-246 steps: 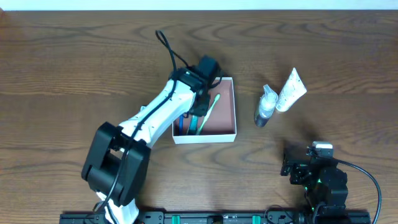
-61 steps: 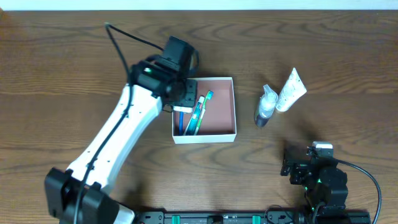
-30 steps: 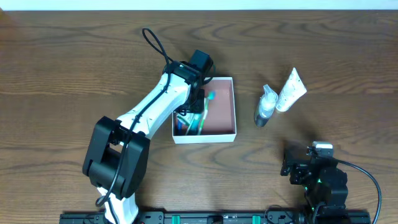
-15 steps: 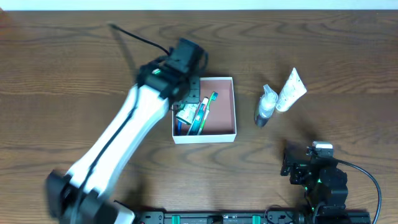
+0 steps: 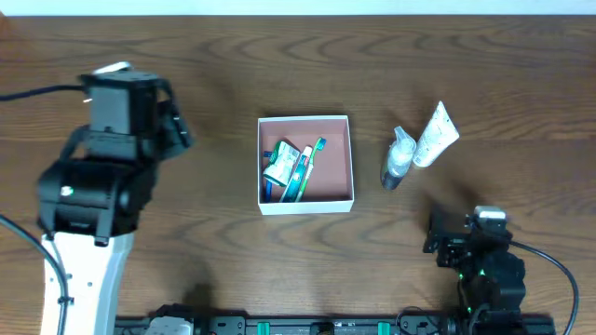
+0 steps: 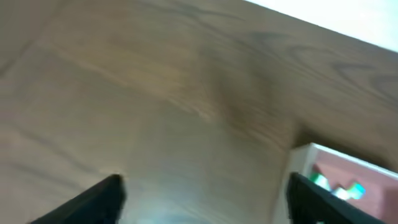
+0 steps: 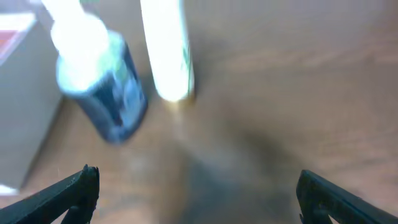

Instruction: Pack container

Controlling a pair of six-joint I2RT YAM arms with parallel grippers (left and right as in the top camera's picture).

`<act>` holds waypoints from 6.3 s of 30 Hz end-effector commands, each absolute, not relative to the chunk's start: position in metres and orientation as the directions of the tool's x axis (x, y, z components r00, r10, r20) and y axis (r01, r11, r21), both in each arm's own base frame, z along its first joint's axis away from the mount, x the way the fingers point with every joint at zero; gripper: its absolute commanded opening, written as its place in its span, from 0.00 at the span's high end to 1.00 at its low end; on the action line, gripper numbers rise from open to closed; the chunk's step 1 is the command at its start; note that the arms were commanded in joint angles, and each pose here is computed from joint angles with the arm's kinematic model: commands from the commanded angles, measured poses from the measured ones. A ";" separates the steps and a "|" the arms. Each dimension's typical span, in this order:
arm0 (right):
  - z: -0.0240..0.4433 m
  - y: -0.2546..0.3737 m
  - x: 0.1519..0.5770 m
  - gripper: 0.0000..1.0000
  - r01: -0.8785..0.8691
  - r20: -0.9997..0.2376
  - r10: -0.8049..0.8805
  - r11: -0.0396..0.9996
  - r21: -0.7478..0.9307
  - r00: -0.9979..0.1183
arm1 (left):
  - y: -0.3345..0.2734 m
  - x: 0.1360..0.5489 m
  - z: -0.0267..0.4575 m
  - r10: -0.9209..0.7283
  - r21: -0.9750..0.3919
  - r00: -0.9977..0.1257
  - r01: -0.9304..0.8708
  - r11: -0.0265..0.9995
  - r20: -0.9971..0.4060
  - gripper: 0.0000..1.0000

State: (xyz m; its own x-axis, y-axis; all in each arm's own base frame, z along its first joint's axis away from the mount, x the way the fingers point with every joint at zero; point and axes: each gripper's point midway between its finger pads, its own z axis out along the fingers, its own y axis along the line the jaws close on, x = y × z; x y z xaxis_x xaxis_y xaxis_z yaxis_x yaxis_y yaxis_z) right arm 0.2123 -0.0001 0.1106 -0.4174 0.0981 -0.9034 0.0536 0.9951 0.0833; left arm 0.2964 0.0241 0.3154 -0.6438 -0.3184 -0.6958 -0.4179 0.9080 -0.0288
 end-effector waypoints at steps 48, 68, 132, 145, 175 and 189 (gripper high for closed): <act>0.324 0.089 0.289 0.08 -0.257 -0.681 0.074 0.892 0.372 -0.728 | 0.069 0.283 0.307 -0.395 0.031 -0.634 -0.552 0.834 -0.665 0.02; 0.268 0.069 0.346 0.01 -0.063 -0.625 -0.036 0.998 0.021 -0.780 | 0.069 0.283 0.306 -0.395 0.032 -0.635 -0.552 0.834 -0.664 0.02; 0.280 0.231 0.353 0.99 -0.340 -0.611 -0.200 0.932 0.121 -0.766 | 0.069 0.283 0.306 -0.395 0.032 -0.635 -0.552 0.834 -0.664 0.02; 0.225 0.230 0.391 0.99 -0.266 -0.561 -0.226 0.964 -0.011 -0.796 | 0.069 0.283 0.306 -0.395 0.032 -0.635 -0.552 0.834 -0.664 0.02; 0.200 0.227 0.394 0.67 -0.210 -0.515 -0.194 0.977 -0.028 -0.835 | 0.069 0.283 0.307 -0.395 0.031 -0.634 -0.552 0.834 -0.665 0.02; 0.253 0.207 0.380 0.17 -0.183 -0.601 -0.159 0.983 -0.021 -0.783 | 0.069 0.283 0.306 -0.395 0.032 -0.635 -0.552 0.834 -0.664 0.02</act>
State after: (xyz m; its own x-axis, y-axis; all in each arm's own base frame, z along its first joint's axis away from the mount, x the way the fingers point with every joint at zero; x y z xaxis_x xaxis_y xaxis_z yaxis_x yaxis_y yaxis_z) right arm 0.3903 0.2177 0.2091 -0.8318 -0.1907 -0.5214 -0.1973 0.9794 -0.0434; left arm 0.2830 0.0651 0.3045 -0.6395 -0.3945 -0.6599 -0.5413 0.8406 0.0220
